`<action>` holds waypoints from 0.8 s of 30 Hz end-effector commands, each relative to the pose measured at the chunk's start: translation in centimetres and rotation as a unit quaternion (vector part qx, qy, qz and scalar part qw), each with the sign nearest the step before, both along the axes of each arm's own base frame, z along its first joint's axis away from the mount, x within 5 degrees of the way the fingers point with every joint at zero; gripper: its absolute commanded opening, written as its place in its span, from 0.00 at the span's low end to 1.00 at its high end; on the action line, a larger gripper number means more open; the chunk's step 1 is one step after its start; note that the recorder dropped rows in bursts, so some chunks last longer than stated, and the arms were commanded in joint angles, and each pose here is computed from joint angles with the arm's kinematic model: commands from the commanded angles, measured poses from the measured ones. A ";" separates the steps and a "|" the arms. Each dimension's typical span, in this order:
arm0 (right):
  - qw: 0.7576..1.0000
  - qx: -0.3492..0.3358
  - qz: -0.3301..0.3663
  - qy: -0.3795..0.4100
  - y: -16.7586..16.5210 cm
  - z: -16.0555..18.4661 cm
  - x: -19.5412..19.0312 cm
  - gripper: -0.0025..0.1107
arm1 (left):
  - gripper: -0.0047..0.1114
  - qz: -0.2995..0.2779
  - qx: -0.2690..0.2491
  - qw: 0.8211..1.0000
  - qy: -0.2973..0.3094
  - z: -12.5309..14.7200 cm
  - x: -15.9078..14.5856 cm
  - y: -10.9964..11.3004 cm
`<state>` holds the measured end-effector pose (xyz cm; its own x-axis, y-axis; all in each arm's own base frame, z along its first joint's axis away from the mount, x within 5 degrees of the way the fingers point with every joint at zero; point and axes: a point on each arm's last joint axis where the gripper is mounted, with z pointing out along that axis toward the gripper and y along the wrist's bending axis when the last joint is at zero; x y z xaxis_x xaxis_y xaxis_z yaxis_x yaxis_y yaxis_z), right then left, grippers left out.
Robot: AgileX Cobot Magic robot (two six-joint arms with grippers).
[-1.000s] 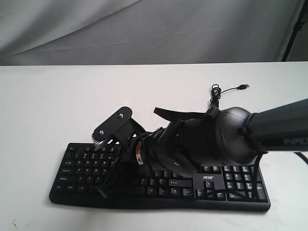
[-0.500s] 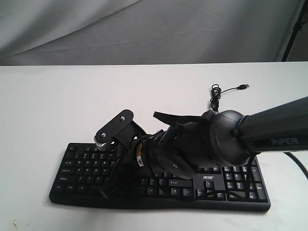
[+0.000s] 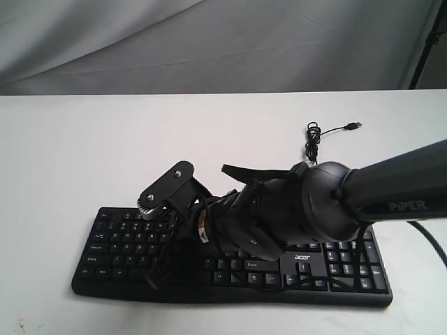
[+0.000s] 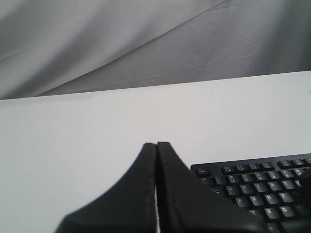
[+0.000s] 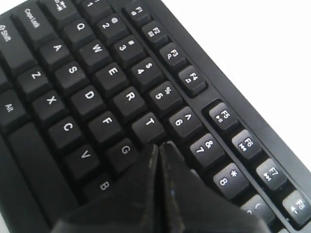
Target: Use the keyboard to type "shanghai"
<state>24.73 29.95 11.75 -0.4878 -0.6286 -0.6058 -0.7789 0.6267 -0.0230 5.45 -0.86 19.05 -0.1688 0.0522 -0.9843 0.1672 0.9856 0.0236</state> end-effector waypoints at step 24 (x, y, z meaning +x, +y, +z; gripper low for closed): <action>1.000 -0.005 0.005 0.006 -0.6 -0.9 -0.8 0.02 | 0.04 -0.002 -0.001 1.000 -0.001 -0.1 0.0 0.0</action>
<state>24.35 29.61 11.20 -0.4823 -0.6225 -0.6164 -0.7824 0.6225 -0.0165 5.45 -0.86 19.05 -0.1688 0.0522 -0.9843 0.1672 0.9856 0.0236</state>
